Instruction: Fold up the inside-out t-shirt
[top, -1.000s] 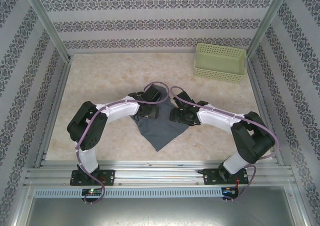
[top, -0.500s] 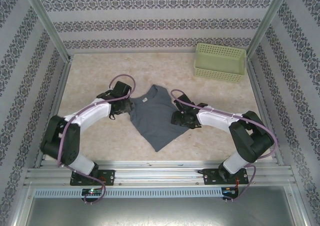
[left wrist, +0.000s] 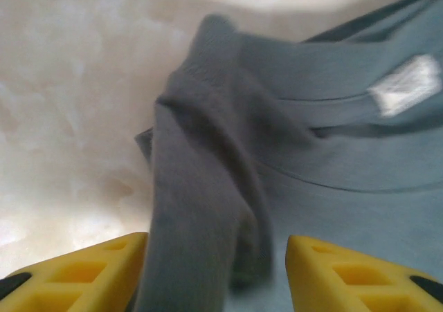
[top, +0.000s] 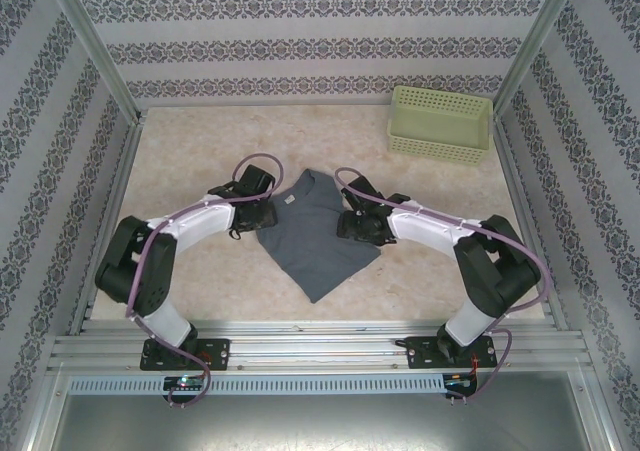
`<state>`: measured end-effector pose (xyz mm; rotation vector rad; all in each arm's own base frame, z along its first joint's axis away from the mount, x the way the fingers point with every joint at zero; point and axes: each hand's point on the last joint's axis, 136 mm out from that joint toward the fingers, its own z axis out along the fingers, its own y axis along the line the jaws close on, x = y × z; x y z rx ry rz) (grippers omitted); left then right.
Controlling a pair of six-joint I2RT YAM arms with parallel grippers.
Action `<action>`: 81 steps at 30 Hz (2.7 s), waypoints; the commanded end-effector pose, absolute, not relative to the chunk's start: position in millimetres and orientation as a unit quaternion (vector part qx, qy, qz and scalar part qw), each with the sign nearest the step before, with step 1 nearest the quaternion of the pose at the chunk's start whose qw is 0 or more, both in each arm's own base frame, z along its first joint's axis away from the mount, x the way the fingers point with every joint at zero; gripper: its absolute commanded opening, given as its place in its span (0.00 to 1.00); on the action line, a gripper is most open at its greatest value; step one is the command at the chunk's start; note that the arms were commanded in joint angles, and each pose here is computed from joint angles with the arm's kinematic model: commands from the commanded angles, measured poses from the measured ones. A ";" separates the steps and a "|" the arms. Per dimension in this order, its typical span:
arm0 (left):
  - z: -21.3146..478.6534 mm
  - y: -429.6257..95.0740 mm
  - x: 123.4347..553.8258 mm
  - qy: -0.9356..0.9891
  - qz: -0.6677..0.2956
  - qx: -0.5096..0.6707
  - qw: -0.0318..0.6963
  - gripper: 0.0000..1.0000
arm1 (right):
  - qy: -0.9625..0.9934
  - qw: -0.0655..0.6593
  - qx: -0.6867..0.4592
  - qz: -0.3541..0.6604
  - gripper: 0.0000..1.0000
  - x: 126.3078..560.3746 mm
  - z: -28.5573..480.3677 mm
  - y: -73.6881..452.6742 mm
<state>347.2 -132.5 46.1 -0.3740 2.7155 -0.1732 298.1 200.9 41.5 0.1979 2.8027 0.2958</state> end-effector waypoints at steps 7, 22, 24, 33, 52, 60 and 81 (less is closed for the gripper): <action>49.3 -100.7 392.1 0.959 -0.063 -0.171 0.218 0.39 | 0.988 0.099 0.096 0.069 0.63 232.0 7.0 187.5; 99.6 -84.8 378.8 0.950 -0.101 -0.185 0.231 0.62 | 0.965 0.215 0.087 0.121 0.69 272.1 93.7 180.0; 100.9 -94.2 368.6 0.943 -0.136 -0.197 0.229 0.62 | 0.960 0.227 0.088 0.138 0.73 290.0 102.4 181.1; 76.2 -124.6 350.9 0.945 -0.163 -0.205 0.198 0.66 | 0.962 0.216 0.058 0.157 0.81 362.4 104.8 205.6; 15.8 -185.7 386.7 0.946 -0.239 -0.168 0.139 0.57 | 0.984 0.104 0.012 0.142 0.81 395.6 8.9 270.2; 11.8 -216.6 394.1 0.946 -0.262 -0.137 0.133 0.50 | 0.988 0.083 0.007 0.131 0.73 377.6 -6.1 290.1; 22.6 -225.7 384.9 0.945 -0.266 -0.121 0.148 0.27 | 0.985 0.090 0.016 0.148 0.28 355.6 -6.0 298.7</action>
